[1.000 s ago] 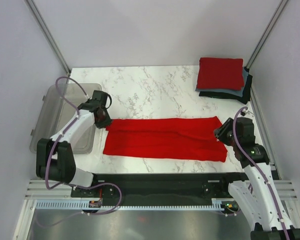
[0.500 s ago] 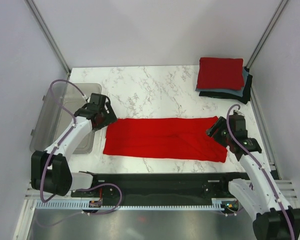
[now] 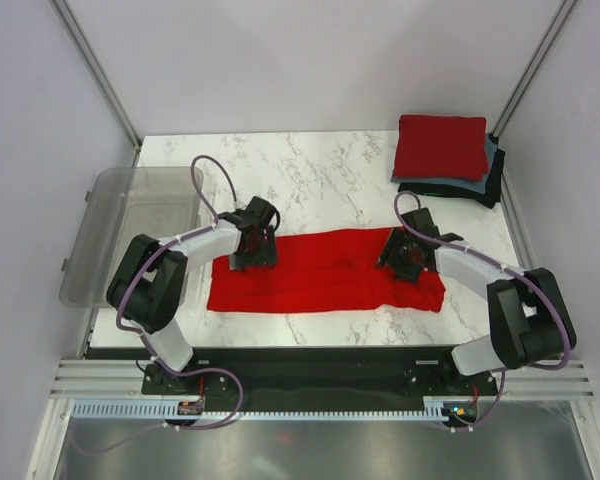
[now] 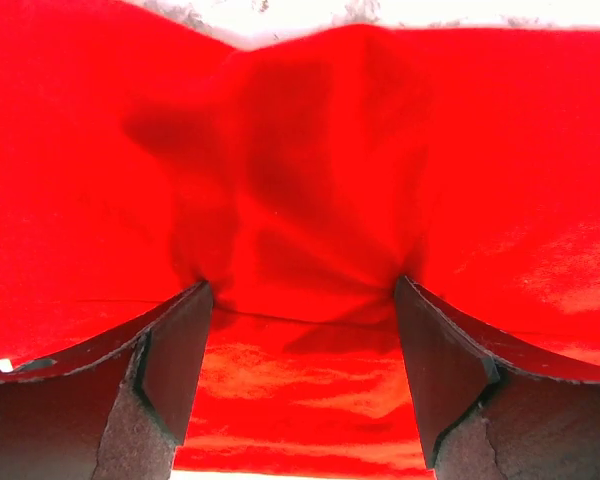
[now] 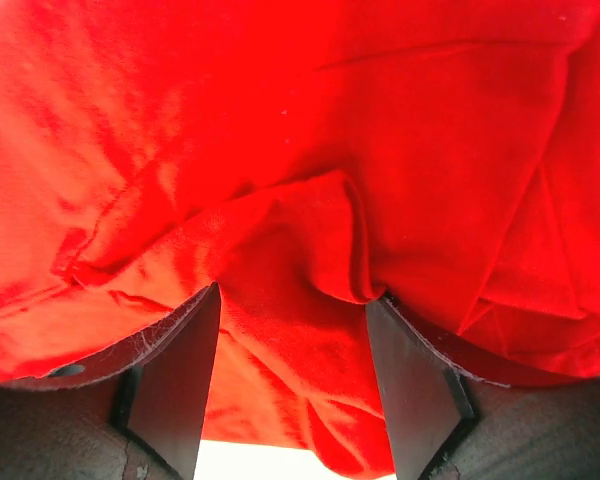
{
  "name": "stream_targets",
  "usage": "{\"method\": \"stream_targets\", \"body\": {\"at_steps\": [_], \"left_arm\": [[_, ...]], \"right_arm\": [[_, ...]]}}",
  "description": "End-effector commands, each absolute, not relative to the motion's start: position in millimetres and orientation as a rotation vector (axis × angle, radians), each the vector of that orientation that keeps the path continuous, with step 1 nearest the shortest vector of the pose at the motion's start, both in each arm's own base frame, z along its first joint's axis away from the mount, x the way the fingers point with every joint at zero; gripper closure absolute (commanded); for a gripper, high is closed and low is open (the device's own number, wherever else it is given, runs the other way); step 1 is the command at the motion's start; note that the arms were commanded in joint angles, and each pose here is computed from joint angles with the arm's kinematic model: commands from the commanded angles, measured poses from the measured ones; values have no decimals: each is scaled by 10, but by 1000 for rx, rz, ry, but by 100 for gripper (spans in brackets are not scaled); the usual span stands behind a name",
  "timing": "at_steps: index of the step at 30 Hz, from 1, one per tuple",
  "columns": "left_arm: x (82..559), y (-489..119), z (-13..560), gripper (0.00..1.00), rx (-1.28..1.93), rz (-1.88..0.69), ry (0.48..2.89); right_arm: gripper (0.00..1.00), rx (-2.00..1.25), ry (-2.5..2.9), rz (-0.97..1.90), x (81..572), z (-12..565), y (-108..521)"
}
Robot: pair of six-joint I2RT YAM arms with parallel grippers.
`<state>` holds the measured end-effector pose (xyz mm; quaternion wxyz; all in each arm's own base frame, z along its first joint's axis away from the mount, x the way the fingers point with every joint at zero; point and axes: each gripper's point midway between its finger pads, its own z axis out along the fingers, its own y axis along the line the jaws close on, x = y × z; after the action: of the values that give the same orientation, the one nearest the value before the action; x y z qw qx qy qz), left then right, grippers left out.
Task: Fold and stack the t-shirts
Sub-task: Fold the tshirt
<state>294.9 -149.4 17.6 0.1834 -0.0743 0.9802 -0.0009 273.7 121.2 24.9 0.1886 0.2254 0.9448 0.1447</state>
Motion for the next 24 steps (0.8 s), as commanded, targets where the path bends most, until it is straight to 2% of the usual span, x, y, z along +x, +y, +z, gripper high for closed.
{"method": "stream_targets", "body": {"at_steps": [1, 6, 12, 15, 17, 18, 19, 22, 24], "left_arm": [[2807, -1454, 11, 20, -276, 22, 2803], [2350, -1338, -174, 20, -309, 32, 2891], [1993, -1274, -164, 20, -355, -33, 2918], [1867, -1354, -154, 20, -371, -97, 2936], [1774, -1410, -151, 20, -384, -138, 2947], [1738, -1456, -148, 20, -383, -166, 2951], [1726, -1599, -129, 20, -377, -278, 2954], [1596, -1876, -144, 22, -400, -546, 2962], [1517, -1968, -156, 22, -410, -562, 2970]], "right_arm": [[32, 654, 2692, 384, 2819, 8, 1258], [32, 558, 2769, 428, 3176, -137, 1505], [32, 410, 2852, 622, 3602, -194, 2242], [31, 354, 2852, 648, 3903, -173, 2475], [30, 325, 2812, 598, 4269, -184, 2511], [30, 319, 2833, 560, 4322, -217, 2492], [30, 299, 2799, 564, 4600, -232, 2558], [29, 233, 2757, 555, 5033, -306, 2651], [27, 206, 2735, 556, 5208, -365, 2683]]}}
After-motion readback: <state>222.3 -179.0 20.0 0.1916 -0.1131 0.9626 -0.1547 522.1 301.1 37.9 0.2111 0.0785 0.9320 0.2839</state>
